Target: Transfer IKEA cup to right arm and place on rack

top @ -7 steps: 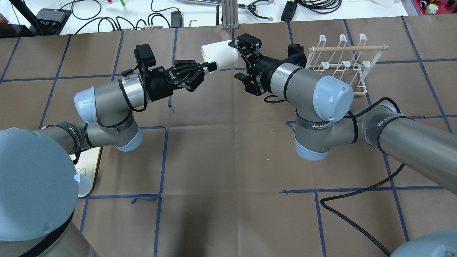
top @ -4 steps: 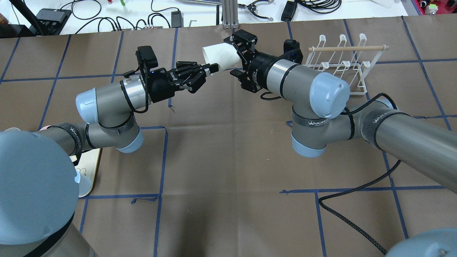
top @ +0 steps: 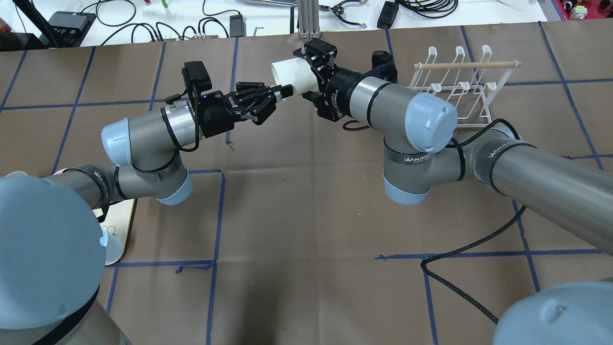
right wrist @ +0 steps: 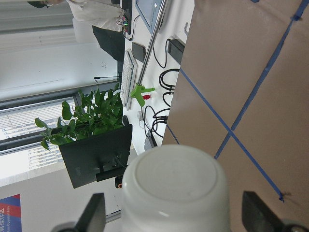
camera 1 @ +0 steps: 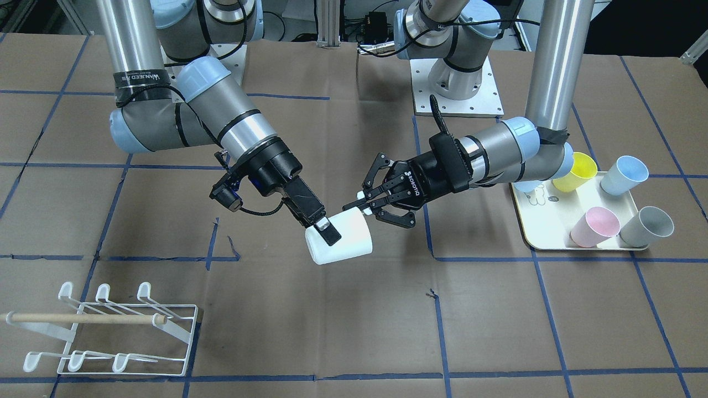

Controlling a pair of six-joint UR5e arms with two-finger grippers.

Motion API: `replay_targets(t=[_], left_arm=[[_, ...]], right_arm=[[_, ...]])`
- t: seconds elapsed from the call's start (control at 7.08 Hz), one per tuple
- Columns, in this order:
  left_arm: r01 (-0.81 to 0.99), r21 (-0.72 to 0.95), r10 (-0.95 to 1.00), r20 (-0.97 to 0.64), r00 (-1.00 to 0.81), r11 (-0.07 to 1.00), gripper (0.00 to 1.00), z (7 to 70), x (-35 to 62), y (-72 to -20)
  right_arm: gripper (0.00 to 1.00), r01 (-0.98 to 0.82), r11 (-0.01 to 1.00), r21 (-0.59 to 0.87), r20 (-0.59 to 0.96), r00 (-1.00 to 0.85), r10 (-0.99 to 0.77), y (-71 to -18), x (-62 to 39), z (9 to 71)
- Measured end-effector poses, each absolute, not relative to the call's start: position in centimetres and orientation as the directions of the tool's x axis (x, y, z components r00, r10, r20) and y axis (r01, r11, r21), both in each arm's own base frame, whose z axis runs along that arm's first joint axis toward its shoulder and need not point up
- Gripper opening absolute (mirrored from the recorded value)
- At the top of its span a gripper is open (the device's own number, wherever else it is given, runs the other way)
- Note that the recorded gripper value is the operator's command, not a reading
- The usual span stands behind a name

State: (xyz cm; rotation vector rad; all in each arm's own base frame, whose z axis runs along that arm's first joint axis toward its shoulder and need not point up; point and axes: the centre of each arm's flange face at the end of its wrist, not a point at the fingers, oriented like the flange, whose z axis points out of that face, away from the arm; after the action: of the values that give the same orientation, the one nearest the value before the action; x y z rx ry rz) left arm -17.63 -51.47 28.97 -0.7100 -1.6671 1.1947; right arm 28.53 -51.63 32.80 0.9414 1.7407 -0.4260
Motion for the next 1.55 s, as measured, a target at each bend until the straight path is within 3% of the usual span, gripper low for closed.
replay_targets(t=[0.14, 0.28, 0.42, 0.85, 0.99, 1.55], left_arm=[[-0.061, -0.931, 0.848, 0.352, -0.397, 0.359, 0.06, 28.97, -17.63, -51.47], [-0.061, -0.932, 0.848, 0.352, -0.397, 0.358, 0.06, 28.99, -17.63, -51.47], [-0.062, -0.932, 0.847, 0.352, -0.397, 0.358, 0.06, 29.0, -17.63, -51.47], [-0.061, -0.932, 0.848, 0.351, -0.398, 0.357, 0.1, 29.02, -17.62, -51.48], [-0.061, -0.932, 0.848, 0.35, -0.398, 0.356, 0.22, 29.08, -17.62, -51.49], [-0.066, -0.932, 0.847, 0.353, -0.398, 0.357, 0.89, 29.54, -17.59, -51.76]], right_arm=[[0.98, 0.763, 0.627, 0.159, -0.913, -0.129, 0.388, -51.71, 28.71, 32.61], [0.73, 0.762, 0.627, 0.162, -0.91, -0.13, 0.393, -51.81, 28.77, 32.24], [0.6, 0.763, 0.626, 0.162, -0.908, -0.132, 0.397, -51.89, 28.8, 31.99], [0.59, 0.765, 0.624, 0.161, -0.907, -0.134, 0.398, -52.02, 28.8, 32.02], [0.59, 0.764, 0.625, 0.161, -0.908, -0.134, 0.397, -52.11, 28.84, 32.16], [0.59, 0.764, 0.626, 0.159, -0.909, -0.133, 0.394, -52.25, 28.86, 32.4]])
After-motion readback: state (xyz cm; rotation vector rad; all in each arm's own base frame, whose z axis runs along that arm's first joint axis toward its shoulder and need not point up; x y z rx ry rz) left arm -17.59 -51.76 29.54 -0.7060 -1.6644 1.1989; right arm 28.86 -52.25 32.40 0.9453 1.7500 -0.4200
